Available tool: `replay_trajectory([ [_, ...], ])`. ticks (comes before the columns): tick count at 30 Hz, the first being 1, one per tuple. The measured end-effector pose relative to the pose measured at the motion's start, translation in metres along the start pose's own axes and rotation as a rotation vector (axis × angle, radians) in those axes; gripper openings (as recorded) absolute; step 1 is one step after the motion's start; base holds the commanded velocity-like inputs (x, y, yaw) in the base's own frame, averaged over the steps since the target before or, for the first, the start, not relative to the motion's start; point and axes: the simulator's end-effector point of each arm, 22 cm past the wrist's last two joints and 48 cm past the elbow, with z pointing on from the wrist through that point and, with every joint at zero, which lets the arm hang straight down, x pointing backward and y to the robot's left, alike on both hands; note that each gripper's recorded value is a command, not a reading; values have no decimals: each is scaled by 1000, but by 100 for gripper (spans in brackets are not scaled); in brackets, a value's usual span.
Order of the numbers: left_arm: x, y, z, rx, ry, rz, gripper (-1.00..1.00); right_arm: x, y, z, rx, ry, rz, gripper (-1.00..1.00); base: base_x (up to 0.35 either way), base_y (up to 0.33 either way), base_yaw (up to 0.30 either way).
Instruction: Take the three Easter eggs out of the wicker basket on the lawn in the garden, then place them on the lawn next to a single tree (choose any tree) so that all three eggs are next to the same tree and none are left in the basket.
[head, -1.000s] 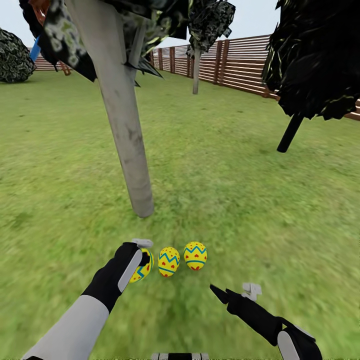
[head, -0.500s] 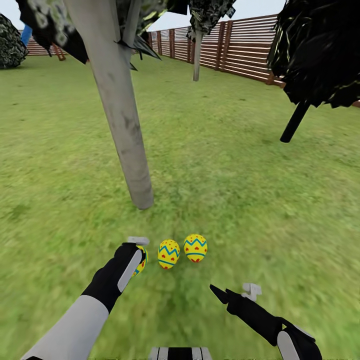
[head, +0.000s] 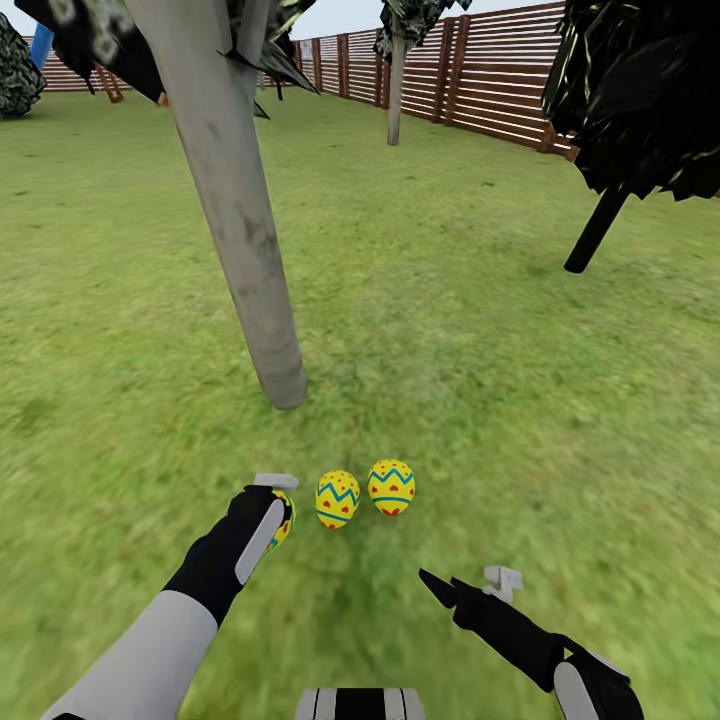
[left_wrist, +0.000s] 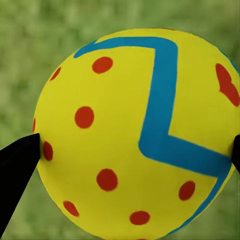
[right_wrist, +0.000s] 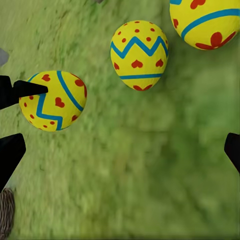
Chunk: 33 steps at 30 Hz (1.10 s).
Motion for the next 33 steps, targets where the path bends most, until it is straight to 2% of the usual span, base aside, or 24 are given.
replay_trajectory([
  [4,0,0,0,0,0,0,-100,0,0,0,1,-1,0,100,77,0,0],
  [15,0,1,0,-2,0,1,-100,0,0,0,1,-1,0,100,286,0,0],
  [33,1,1,1,-1,2,-1,-100,0,-1,0,1,0,-1,100,84,0,0],
])
